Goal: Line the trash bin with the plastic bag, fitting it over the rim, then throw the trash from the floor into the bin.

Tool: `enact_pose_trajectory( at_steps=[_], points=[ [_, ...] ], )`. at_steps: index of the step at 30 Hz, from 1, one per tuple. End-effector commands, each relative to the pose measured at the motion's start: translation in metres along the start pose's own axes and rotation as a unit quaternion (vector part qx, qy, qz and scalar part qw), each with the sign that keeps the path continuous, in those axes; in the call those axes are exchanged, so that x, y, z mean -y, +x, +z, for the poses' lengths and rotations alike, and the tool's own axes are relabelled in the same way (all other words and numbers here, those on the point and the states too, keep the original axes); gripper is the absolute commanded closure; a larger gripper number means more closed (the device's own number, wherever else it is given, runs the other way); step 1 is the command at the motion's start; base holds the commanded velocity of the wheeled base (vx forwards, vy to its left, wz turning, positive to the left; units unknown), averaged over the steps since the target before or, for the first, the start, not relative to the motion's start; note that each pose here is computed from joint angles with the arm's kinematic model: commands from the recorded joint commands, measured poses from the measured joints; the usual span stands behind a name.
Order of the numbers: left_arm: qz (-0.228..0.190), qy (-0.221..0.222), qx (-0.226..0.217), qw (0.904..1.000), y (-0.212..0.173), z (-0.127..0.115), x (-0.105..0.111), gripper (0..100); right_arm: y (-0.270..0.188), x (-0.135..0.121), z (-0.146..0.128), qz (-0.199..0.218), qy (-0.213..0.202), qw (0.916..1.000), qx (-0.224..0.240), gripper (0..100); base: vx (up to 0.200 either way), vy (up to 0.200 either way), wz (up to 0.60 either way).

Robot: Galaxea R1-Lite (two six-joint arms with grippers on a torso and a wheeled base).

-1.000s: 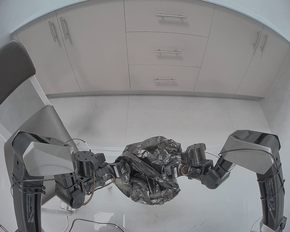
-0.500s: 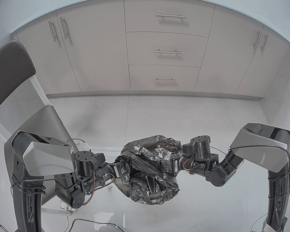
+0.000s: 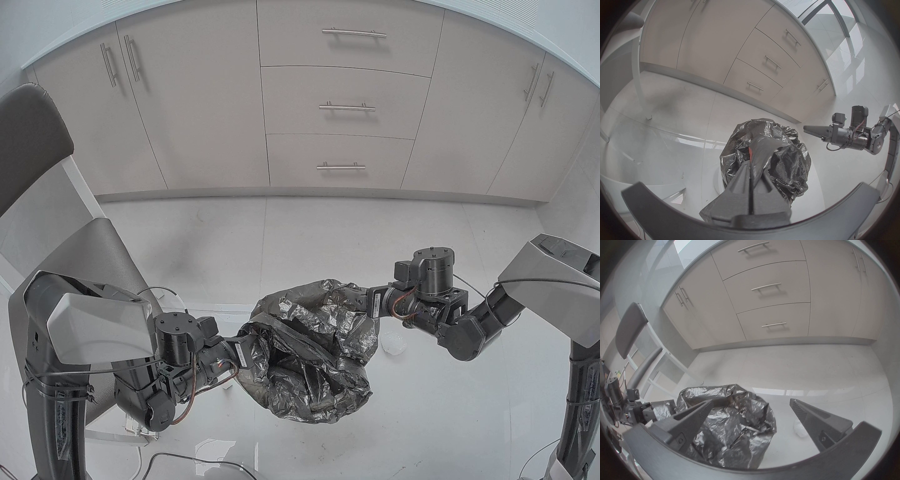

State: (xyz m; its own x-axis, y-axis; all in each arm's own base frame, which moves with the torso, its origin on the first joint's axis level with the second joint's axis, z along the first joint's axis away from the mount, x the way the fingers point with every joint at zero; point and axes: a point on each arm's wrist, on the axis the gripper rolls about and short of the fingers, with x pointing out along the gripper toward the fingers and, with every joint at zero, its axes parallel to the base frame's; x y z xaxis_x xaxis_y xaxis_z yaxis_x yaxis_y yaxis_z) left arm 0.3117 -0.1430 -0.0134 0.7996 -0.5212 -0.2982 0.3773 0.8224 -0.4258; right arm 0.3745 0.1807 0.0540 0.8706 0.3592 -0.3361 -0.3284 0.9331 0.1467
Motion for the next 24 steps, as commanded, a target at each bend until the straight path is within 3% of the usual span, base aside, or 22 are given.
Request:
enact_pose_trajectory(
  at_steps=[1,9,19,24],
  points=[
    [0.0,0.0,0.0,1.0,0.0,0.0,0.0,100,0.021,0.016,-0.002,-0.029,0.005,0.9995,0.01,0,0.0,0.0,0.0],
    [0.0,0.0,-0.001,1.0,0.0,0.0,0.0,100,0.051,0.04,-0.017,-0.072,0.01,0.9974,-0.004,0,0.0,0.0,0.0],
    [0.001,0.0,-0.001,1.0,0.0,-0.001,0.0,100,0.064,0.046,-0.026,-0.076,0.01,0.997,-0.012,0,0.0,0.0,0.0],
    [0.001,0.0,-0.001,1.0,0.0,-0.001,0.0,100,0.062,0.042,-0.03,-0.072,0.007,0.9965,-0.042,0,0.0,0.0,0.0]
  ],
)
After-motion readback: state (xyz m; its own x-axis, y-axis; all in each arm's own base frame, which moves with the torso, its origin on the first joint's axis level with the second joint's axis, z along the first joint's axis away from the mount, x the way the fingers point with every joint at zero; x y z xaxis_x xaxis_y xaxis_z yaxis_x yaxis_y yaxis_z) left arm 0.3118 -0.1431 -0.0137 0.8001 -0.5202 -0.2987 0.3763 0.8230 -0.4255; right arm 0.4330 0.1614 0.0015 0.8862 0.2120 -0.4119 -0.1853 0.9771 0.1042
